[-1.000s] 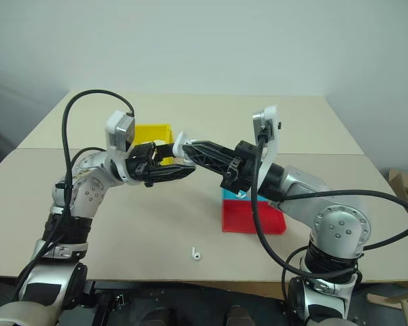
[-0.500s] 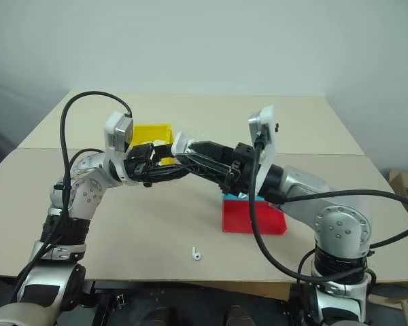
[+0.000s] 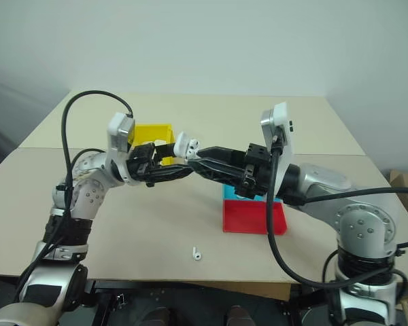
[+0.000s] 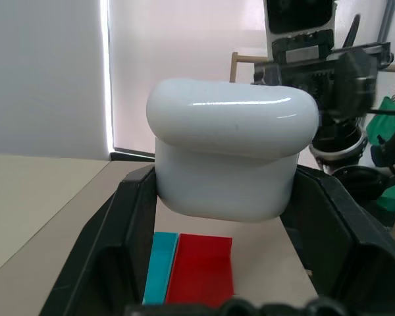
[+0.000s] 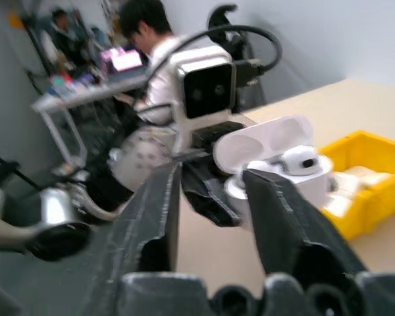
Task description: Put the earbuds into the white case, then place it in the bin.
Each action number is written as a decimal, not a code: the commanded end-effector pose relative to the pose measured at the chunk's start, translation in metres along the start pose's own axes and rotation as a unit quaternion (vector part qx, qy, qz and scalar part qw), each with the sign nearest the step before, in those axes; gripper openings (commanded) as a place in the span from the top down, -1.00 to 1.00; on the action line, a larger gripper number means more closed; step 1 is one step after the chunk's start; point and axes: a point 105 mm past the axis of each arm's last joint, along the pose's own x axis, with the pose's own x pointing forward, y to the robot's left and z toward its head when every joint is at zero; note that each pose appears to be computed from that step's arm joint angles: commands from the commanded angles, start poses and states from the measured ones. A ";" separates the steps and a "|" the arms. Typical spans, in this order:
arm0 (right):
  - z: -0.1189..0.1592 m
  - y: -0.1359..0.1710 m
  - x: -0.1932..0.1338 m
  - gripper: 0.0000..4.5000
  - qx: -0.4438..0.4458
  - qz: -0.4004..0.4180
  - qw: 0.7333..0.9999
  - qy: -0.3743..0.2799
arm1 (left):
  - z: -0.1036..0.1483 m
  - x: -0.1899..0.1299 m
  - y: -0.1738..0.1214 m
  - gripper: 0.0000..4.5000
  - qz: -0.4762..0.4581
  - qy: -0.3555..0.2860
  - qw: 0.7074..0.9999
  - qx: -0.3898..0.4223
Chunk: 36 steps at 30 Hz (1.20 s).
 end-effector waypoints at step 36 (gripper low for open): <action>0.014 -0.056 -0.010 0.96 -0.175 -0.144 0.972 0.053 | 0.023 -0.046 0.070 -0.23 0.499 -0.020 0.851 0.159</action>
